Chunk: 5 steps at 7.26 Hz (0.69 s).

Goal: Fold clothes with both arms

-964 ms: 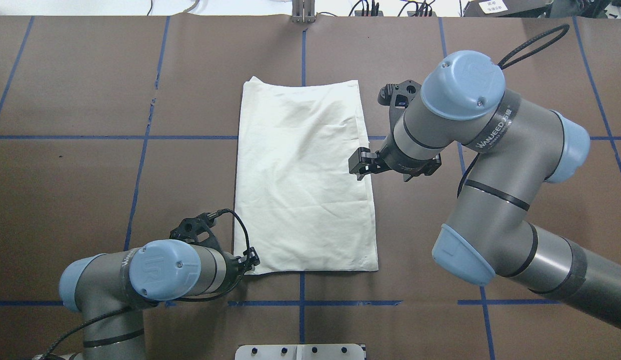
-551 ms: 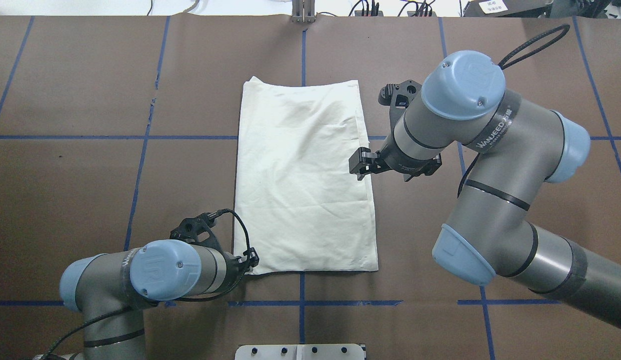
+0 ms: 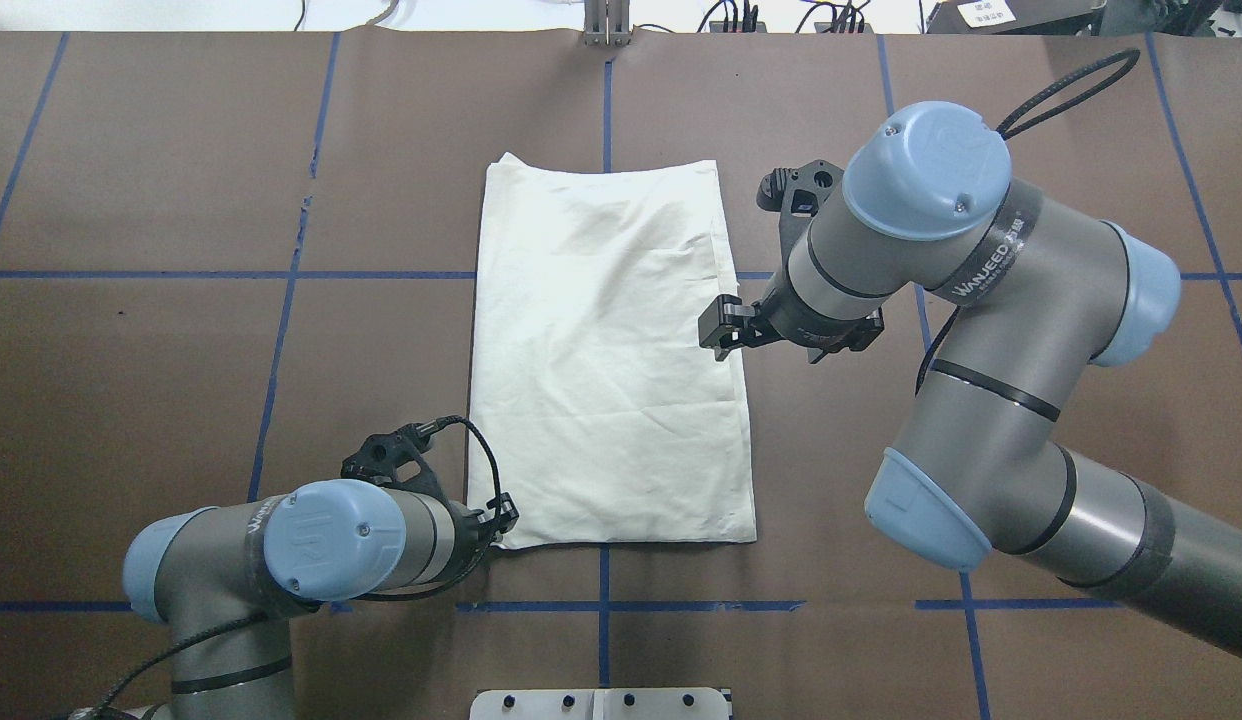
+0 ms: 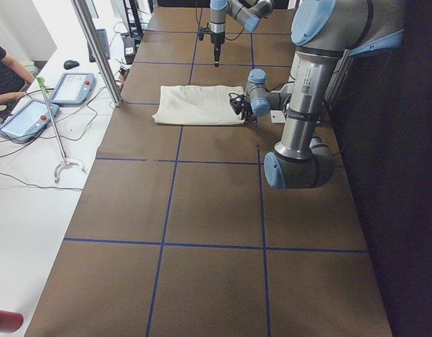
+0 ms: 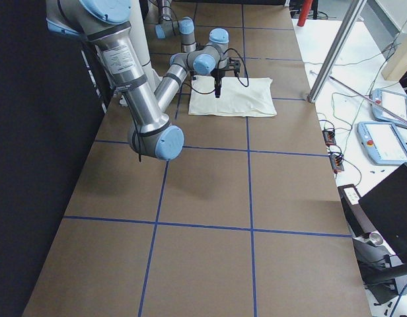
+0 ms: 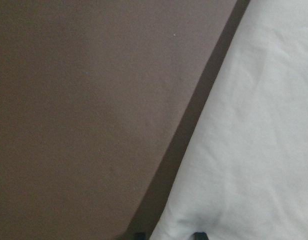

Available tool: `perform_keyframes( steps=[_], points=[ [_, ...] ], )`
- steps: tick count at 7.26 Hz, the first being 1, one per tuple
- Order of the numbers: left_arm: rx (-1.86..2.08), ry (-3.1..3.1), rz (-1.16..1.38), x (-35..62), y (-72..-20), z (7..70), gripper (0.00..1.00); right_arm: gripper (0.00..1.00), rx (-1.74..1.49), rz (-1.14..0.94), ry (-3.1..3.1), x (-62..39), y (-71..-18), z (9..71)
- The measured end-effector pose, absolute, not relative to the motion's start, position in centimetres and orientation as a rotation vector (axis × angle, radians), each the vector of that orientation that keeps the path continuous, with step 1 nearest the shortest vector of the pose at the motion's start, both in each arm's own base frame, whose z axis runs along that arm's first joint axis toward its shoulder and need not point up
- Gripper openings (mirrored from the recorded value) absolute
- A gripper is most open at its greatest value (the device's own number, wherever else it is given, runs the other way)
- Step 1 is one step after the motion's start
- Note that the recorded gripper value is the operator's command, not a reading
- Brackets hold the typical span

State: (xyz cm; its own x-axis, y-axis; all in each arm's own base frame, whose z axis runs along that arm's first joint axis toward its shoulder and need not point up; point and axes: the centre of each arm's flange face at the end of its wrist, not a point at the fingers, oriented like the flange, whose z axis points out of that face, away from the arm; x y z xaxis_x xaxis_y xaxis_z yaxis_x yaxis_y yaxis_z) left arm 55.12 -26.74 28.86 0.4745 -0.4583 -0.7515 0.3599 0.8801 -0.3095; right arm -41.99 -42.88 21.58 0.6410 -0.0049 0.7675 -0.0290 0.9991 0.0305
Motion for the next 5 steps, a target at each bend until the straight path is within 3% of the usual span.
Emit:
perform_keyframes(
  steps=[1, 5],
  points=[
    [-0.112, 0.953, -0.503, 55.16, -26.77, 28.87, 0.0, 1.0, 0.041, 0.014, -0.874, -41.99, -42.88, 21.59],
    [-0.112, 0.968, -0.495, 54.74, -26.64, 28.13, 0.0, 1.0, 0.028, 0.036, -0.878, -42.09, -42.66, 21.47]
  ],
)
